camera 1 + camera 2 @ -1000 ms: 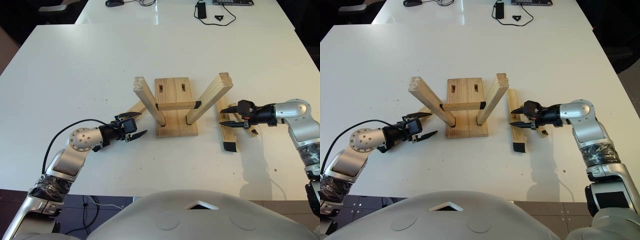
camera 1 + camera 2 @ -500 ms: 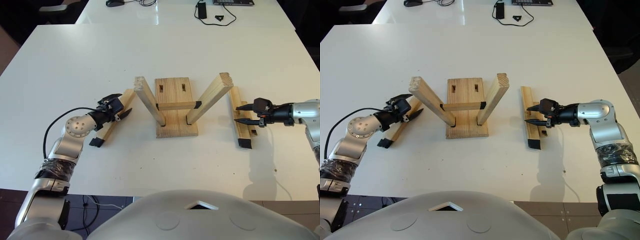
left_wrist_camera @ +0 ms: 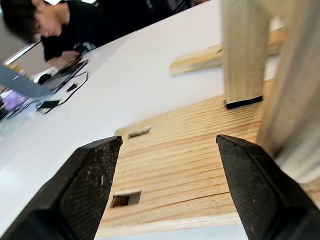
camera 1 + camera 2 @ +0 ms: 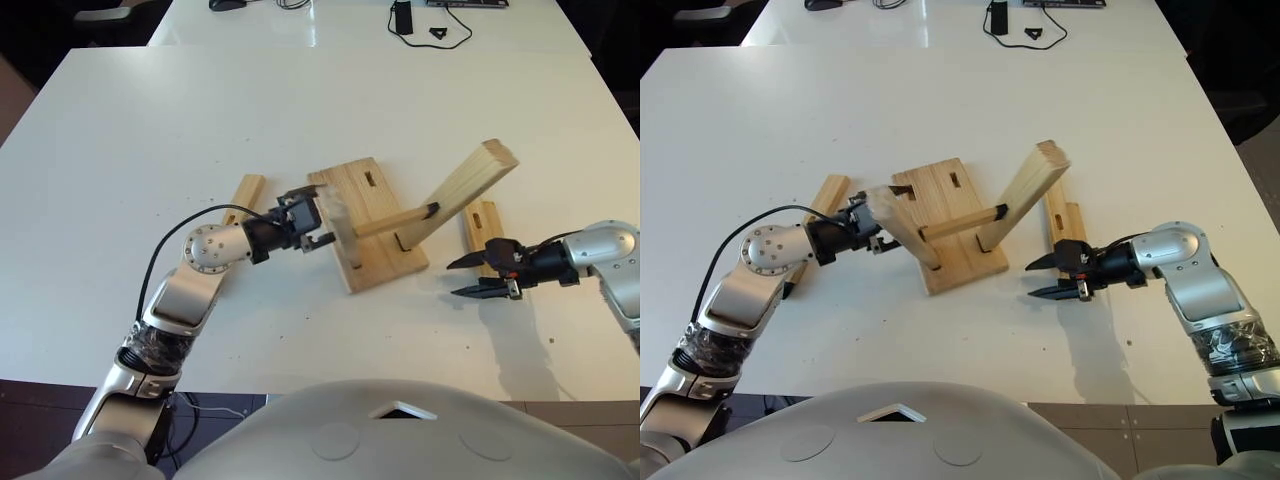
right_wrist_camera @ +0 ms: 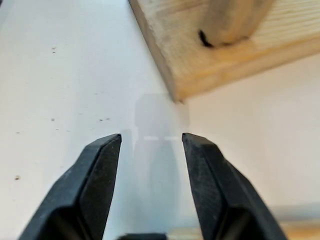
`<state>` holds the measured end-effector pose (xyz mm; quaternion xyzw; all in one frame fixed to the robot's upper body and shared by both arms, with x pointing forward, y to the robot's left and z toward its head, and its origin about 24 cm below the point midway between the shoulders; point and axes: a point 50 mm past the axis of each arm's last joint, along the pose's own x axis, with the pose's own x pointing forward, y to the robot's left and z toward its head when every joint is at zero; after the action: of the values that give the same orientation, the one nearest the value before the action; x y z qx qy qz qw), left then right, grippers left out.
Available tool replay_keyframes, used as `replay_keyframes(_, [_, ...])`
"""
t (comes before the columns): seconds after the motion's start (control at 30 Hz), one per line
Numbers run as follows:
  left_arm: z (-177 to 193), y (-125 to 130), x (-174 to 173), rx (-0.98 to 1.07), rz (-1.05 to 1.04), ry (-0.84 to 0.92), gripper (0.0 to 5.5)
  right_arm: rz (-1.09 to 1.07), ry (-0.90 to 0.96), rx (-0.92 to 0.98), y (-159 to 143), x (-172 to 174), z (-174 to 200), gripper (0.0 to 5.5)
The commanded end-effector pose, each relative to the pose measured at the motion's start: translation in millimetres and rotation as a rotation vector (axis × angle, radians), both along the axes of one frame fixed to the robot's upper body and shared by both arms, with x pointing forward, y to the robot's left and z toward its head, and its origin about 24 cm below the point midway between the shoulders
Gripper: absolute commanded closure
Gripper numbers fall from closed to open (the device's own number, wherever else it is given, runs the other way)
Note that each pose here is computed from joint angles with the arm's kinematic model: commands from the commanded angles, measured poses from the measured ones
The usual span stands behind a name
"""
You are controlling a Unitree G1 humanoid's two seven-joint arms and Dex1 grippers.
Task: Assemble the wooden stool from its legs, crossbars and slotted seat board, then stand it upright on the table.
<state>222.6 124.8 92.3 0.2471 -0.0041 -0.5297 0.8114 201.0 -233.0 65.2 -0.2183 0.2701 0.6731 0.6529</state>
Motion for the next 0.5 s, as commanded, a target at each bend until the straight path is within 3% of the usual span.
replay_keyframes(0.03, [-10, 4, -10, 0.076, -0.028, 0.057, 1.99, 0.04, 0.032, 0.05, 19, -7, -2, 3.27])
replay_keyframes(0.33, [-20, -4, -15, 0.037, -0.003, 0.115, 1.99, -0.05, -0.026, -0.006, 19, 9, -12, 3.27])
replay_keyframes(0.5, [-8, 19, 3, 0.126, -0.013, 0.057, 1.99, -0.042, -0.035, -0.008, 17, 11, -14, 3.27])
